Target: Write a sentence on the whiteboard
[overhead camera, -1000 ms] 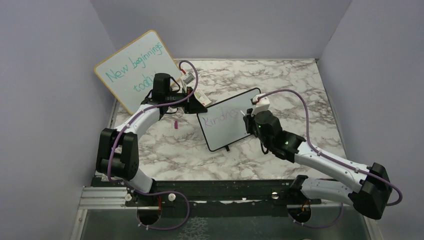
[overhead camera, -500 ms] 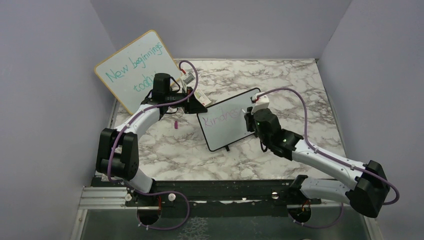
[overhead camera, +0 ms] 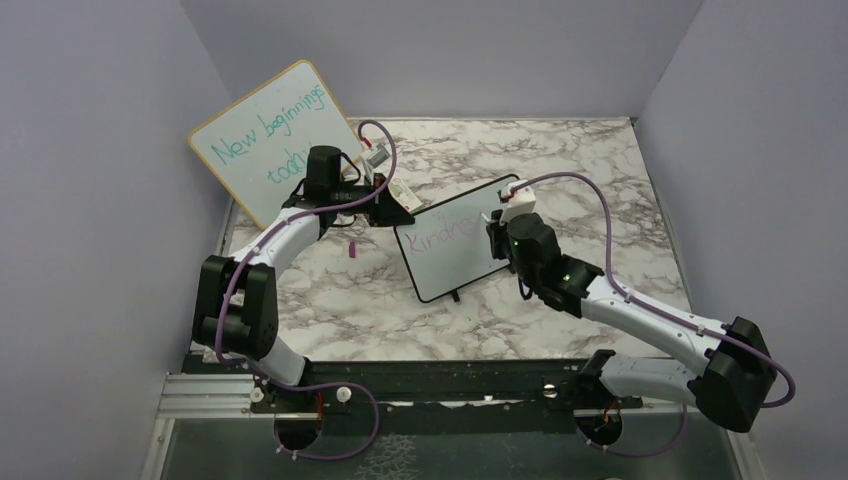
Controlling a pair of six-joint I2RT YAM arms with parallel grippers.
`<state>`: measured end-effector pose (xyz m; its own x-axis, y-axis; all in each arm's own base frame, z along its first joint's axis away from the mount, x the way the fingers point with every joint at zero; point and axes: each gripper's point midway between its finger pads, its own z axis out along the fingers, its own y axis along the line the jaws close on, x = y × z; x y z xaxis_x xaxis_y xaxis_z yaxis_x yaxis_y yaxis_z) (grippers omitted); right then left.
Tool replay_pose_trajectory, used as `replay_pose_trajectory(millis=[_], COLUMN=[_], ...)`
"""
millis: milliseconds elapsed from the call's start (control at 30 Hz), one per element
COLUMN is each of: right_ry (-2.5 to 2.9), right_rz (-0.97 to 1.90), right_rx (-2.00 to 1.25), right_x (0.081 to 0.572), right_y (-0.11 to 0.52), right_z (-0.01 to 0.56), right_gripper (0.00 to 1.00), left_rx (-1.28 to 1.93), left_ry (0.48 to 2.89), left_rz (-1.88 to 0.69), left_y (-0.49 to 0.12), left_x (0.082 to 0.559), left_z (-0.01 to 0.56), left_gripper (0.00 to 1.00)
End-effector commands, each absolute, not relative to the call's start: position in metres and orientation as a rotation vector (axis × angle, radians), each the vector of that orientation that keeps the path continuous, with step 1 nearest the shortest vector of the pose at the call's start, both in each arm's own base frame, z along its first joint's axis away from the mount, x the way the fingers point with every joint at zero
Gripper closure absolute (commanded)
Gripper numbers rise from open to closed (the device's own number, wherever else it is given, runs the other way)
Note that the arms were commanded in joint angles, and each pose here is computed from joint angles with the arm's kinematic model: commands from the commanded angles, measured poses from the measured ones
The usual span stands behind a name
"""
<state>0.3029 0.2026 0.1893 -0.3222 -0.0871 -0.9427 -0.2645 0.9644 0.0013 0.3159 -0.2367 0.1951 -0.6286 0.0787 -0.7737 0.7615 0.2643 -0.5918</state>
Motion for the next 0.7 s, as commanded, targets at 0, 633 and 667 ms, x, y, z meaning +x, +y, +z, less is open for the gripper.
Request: replay_pose_trajectory(millis=[0,633,667], right_ry=[1.855,1.948,1.952], right_rz=[0.249,0.271,0.270], right_rx=[-0.281,-0.350,-0.353], right_x=[0.309,0.294,0.294], right_y=[0.218,0.220,0.220], right_z=[0.205,0.179,0.178], right_gripper=[1.00,1.00,1.00], left_rx=[0.744,0.739,0.739], left_ry=[2.018,2.025,2.024], left_rz=[-1.428,-1.421,-1.420], left_y=[-0.239,-0.239,-0.239], left_x=[0.307,0.308,0.308], left_z=[0.166,0.164,0.164], left_gripper=[1.00,1.00,1.00])
